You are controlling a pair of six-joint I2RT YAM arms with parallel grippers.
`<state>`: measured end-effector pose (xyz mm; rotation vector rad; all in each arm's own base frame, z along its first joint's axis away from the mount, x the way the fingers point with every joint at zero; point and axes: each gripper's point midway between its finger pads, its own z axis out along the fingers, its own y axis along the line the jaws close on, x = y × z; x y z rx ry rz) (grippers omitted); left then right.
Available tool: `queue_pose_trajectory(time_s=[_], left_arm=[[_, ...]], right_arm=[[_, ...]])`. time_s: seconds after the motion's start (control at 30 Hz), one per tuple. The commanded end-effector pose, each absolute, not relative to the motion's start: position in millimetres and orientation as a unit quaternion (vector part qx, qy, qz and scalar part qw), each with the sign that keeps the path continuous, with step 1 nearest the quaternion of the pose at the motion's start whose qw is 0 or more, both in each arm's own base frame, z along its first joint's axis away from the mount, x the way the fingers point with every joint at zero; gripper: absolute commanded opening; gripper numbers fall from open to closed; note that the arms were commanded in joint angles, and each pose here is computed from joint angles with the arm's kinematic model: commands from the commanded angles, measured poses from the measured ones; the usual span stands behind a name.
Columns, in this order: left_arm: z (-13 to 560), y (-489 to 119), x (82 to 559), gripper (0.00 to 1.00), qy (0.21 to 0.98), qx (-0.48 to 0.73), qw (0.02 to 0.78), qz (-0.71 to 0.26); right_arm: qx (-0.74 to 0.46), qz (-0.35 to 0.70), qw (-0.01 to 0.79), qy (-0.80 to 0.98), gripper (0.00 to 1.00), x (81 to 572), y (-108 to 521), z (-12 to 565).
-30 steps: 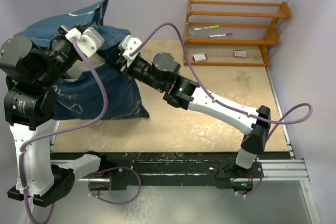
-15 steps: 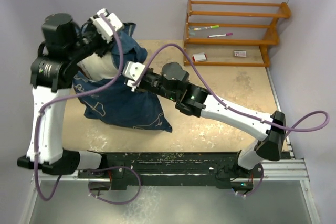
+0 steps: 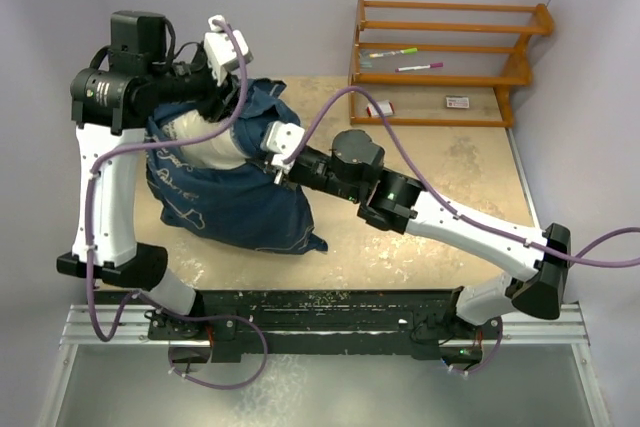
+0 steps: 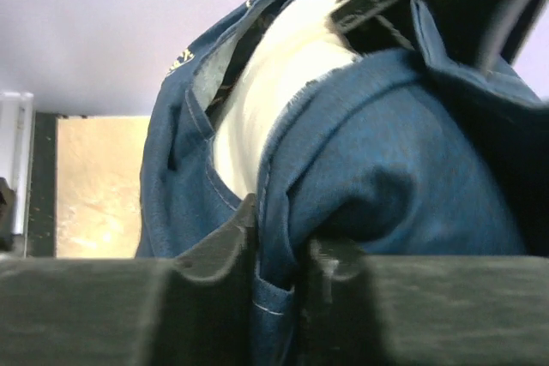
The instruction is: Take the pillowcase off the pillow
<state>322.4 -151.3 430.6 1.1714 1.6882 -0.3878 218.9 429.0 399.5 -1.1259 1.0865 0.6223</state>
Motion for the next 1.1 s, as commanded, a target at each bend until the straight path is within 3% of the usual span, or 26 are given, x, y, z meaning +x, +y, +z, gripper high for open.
queue_pose_trajectory(time_s=[0.0, 0.1, 0.17, 0.3, 0.47, 0.63, 0.73, 0.77, 0.87, 1.07], left_arm=[[389, -149, 256, 0.40, 0.697, 0.546, 0.412, -0.216], [374, -145, 242, 0.27, 0.691, 0.566, 0.398, -0.210], [372, -142, 245, 0.20, 0.702, 0.559, 0.394, -0.201], [373, -138, 252, 0.10, 0.716, 0.546, 0.391, -0.191], [372, -135, 253, 0.06, 0.727, 0.536, 0.389, -0.184], [381, -134, 252, 0.05, 0.722, 0.535, 0.401, -0.177], [385, -134, 248, 0.03, 0.719, 0.535, 0.407, -0.177], [386, -134, 247, 0.01, 0.717, 0.535, 0.409, -0.177], [395, -136, 239, 0.00, 0.704, 0.541, 0.424, -0.179], [406, -142, 215, 0.00, 0.672, 0.558, 0.445, -0.198]], right_arm=[[-0.360, 0.419, 0.704, 0.446, 0.35, 201, 395, 496], [-0.325, 0.441, 0.693, 0.468, 0.62, 203, 384, 494], [-0.296, 0.428, 0.695, 0.496, 0.74, 213, 376, 492], [-0.212, 0.365, 0.721, 0.550, 0.78, 244, 346, 489], [-0.236, 0.395, 0.726, 0.511, 0.79, 222, 348, 508], [-0.260, 0.413, 0.691, 0.534, 0.60, 221, 371, 508], [-0.281, 0.432, 0.658, 0.549, 0.57, 217, 387, 491], [-0.285, 0.445, 0.648, 0.549, 0.47, 214, 392, 486], [-0.212, 0.430, 0.658, 0.580, 0.00, 245, 379, 482], [-0.144, 0.438, 0.663, 0.589, 0.00, 292, 359, 494]])
